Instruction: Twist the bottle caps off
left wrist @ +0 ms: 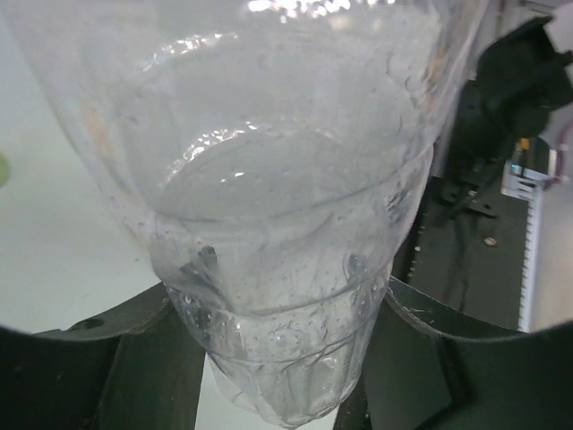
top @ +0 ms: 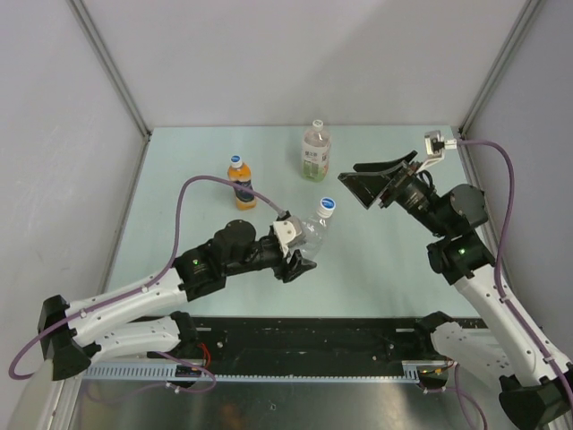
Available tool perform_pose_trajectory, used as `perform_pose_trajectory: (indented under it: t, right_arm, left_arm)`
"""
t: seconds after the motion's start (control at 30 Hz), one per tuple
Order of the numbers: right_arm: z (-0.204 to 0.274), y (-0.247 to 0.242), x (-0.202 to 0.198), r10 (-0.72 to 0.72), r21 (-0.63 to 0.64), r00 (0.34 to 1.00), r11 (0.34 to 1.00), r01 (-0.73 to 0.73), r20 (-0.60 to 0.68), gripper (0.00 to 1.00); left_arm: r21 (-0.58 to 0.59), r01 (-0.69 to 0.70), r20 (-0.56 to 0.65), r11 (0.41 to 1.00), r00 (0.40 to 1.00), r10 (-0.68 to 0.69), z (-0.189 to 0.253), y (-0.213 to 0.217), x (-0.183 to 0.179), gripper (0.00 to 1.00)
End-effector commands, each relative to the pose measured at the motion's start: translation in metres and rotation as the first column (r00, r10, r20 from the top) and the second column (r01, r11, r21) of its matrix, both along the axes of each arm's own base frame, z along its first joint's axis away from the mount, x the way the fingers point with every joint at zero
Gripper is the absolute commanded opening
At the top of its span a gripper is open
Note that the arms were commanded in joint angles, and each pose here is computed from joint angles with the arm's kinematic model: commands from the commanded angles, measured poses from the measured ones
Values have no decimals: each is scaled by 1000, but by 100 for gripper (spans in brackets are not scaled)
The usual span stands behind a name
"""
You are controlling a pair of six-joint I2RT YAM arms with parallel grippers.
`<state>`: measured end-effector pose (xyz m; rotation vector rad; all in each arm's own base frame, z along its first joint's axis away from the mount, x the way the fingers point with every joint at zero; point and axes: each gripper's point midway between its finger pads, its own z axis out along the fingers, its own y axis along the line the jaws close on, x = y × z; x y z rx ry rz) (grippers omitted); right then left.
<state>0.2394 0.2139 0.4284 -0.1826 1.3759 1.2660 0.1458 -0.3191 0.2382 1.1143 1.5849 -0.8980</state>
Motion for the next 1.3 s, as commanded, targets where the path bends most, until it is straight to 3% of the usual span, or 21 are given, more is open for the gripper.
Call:
perform_pose_trajectory:
  t: [0.0, 0.17, 0.3, 0.63, 0.97, 1.27]
  right_arm:
    - [15, -4, 5, -112, 5, 994, 994, 112, -18, 99]
    - [11, 3, 9, -197, -39, 978, 980, 194, -67, 99]
    - [1, 12, 15, -254, -87, 960, 966, 245, -115, 99]
    - [-19, 39, 34, -363, -223, 918, 919, 324, -161, 99]
    - [-34, 64, 50, -341, -272, 918, 920, 281, -203, 95]
    - [-37, 63, 57, -319, -261, 919, 931, 257, -233, 67]
  left_arm:
    - [-11, -214, 27, 977, 976, 214, 8, 11, 34, 0]
    - [48, -418, 48, 907, 908, 416, -1, 25, 61, 0]
    - [107, -570, 75, 814, 821, 565, -10, 36, 80, 0]
    - [161, -768, 165, 620, 641, 750, -12, 49, 101, 0]
    - [193, -807, 253, 558, 591, 766, -10, 44, 108, 0]
    - [209, -808, 274, 552, 590, 760, -14, 46, 107, 0]
